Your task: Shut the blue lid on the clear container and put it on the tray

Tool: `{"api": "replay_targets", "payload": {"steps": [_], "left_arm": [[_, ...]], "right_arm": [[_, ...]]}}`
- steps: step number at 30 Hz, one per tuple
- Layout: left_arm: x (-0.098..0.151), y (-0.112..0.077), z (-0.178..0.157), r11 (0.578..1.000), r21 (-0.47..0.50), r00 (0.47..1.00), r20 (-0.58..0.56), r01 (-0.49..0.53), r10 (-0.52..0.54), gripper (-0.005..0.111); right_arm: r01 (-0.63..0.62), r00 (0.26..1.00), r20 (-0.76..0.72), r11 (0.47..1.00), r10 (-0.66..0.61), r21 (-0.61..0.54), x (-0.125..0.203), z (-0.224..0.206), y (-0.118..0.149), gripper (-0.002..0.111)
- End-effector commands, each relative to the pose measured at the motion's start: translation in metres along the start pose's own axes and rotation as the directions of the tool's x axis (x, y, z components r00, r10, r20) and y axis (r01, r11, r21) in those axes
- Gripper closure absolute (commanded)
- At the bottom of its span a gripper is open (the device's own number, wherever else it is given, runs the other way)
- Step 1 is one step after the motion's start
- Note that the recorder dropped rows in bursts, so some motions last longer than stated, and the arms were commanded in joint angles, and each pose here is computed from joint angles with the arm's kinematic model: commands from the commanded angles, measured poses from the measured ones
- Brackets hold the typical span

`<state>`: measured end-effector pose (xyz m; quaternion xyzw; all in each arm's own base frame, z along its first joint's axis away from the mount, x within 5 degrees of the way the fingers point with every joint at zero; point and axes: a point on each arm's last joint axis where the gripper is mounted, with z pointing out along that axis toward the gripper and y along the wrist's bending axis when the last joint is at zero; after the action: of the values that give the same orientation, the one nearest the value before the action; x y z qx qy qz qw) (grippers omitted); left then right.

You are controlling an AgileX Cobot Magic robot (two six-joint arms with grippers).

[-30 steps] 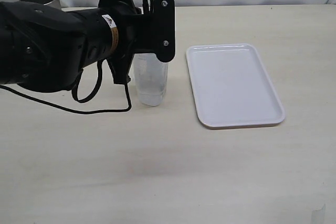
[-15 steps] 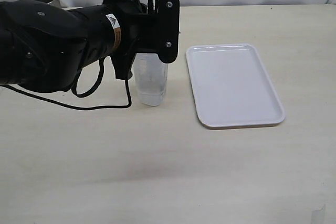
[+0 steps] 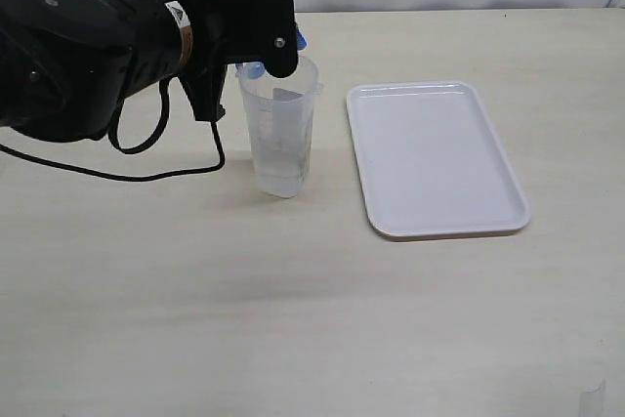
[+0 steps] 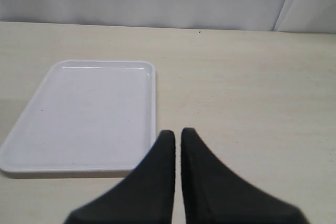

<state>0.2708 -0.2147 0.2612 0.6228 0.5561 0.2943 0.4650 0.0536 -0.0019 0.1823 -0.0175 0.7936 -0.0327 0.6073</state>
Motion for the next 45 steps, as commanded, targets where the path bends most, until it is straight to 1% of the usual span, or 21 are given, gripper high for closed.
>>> {"api": "replay_targets", "payload": {"steps": [1, 11, 17, 30, 36, 39, 45], "left_arm": [[-0.003, 0.002, -0.003, 1.0, -0.012, 1.0, 0.014, -0.003, 0.003, 0.107], [-0.019, -0.002, -0.013, 0.998, -0.054, 0.999, 0.01, -0.039, 0.04, 0.107], [-0.019, -0.001, -0.015, 0.997, -0.071, 0.999, -0.007, -0.041, 0.041, 0.107], [-0.02, -0.001, -0.015, 0.997, -0.069, 1.0, -0.001, -0.023, 0.023, 0.107], [-0.033, -0.006, -0.022, 0.997, -0.069, 0.999, 0.032, -0.038, 0.04, 0.107], [-0.033, -0.006, -0.022, 0.997, -0.066, 0.999, 0.035, -0.037, 0.04, 0.107], [-0.032, -0.009, -0.022, 0.999, -0.031, 1.0, 0.027, 0.012, -0.011, 0.107]], "right_arm": [[-0.002, 1.0, 0.008, 1.0, 0.001, 0.006, 0.0, 0.0, 0.0, 0.104], [-0.002, 1.0, 0.008, 1.0, 0.001, 0.006, 0.0, 0.0, 0.0, 0.104], [-0.002, 1.0, 0.008, 1.0, 0.001, 0.006, 0.0, 0.0, 0.0, 0.104], [-0.002, 1.0, 0.008, 1.0, 0.001, 0.006, 0.0, 0.0, 0.0, 0.104], [-0.002, 1.0, 0.008, 1.0, 0.001, 0.006, 0.0, 0.0, 0.0, 0.104], [-0.002, 1.0, 0.008, 1.0, 0.001, 0.006, 0.0, 0.0, 0.0, 0.104], [-0.002, 1.0, 0.008, 1.0, 0.001, 0.006, 0.0, 0.0, 0.0, 0.104]]}}
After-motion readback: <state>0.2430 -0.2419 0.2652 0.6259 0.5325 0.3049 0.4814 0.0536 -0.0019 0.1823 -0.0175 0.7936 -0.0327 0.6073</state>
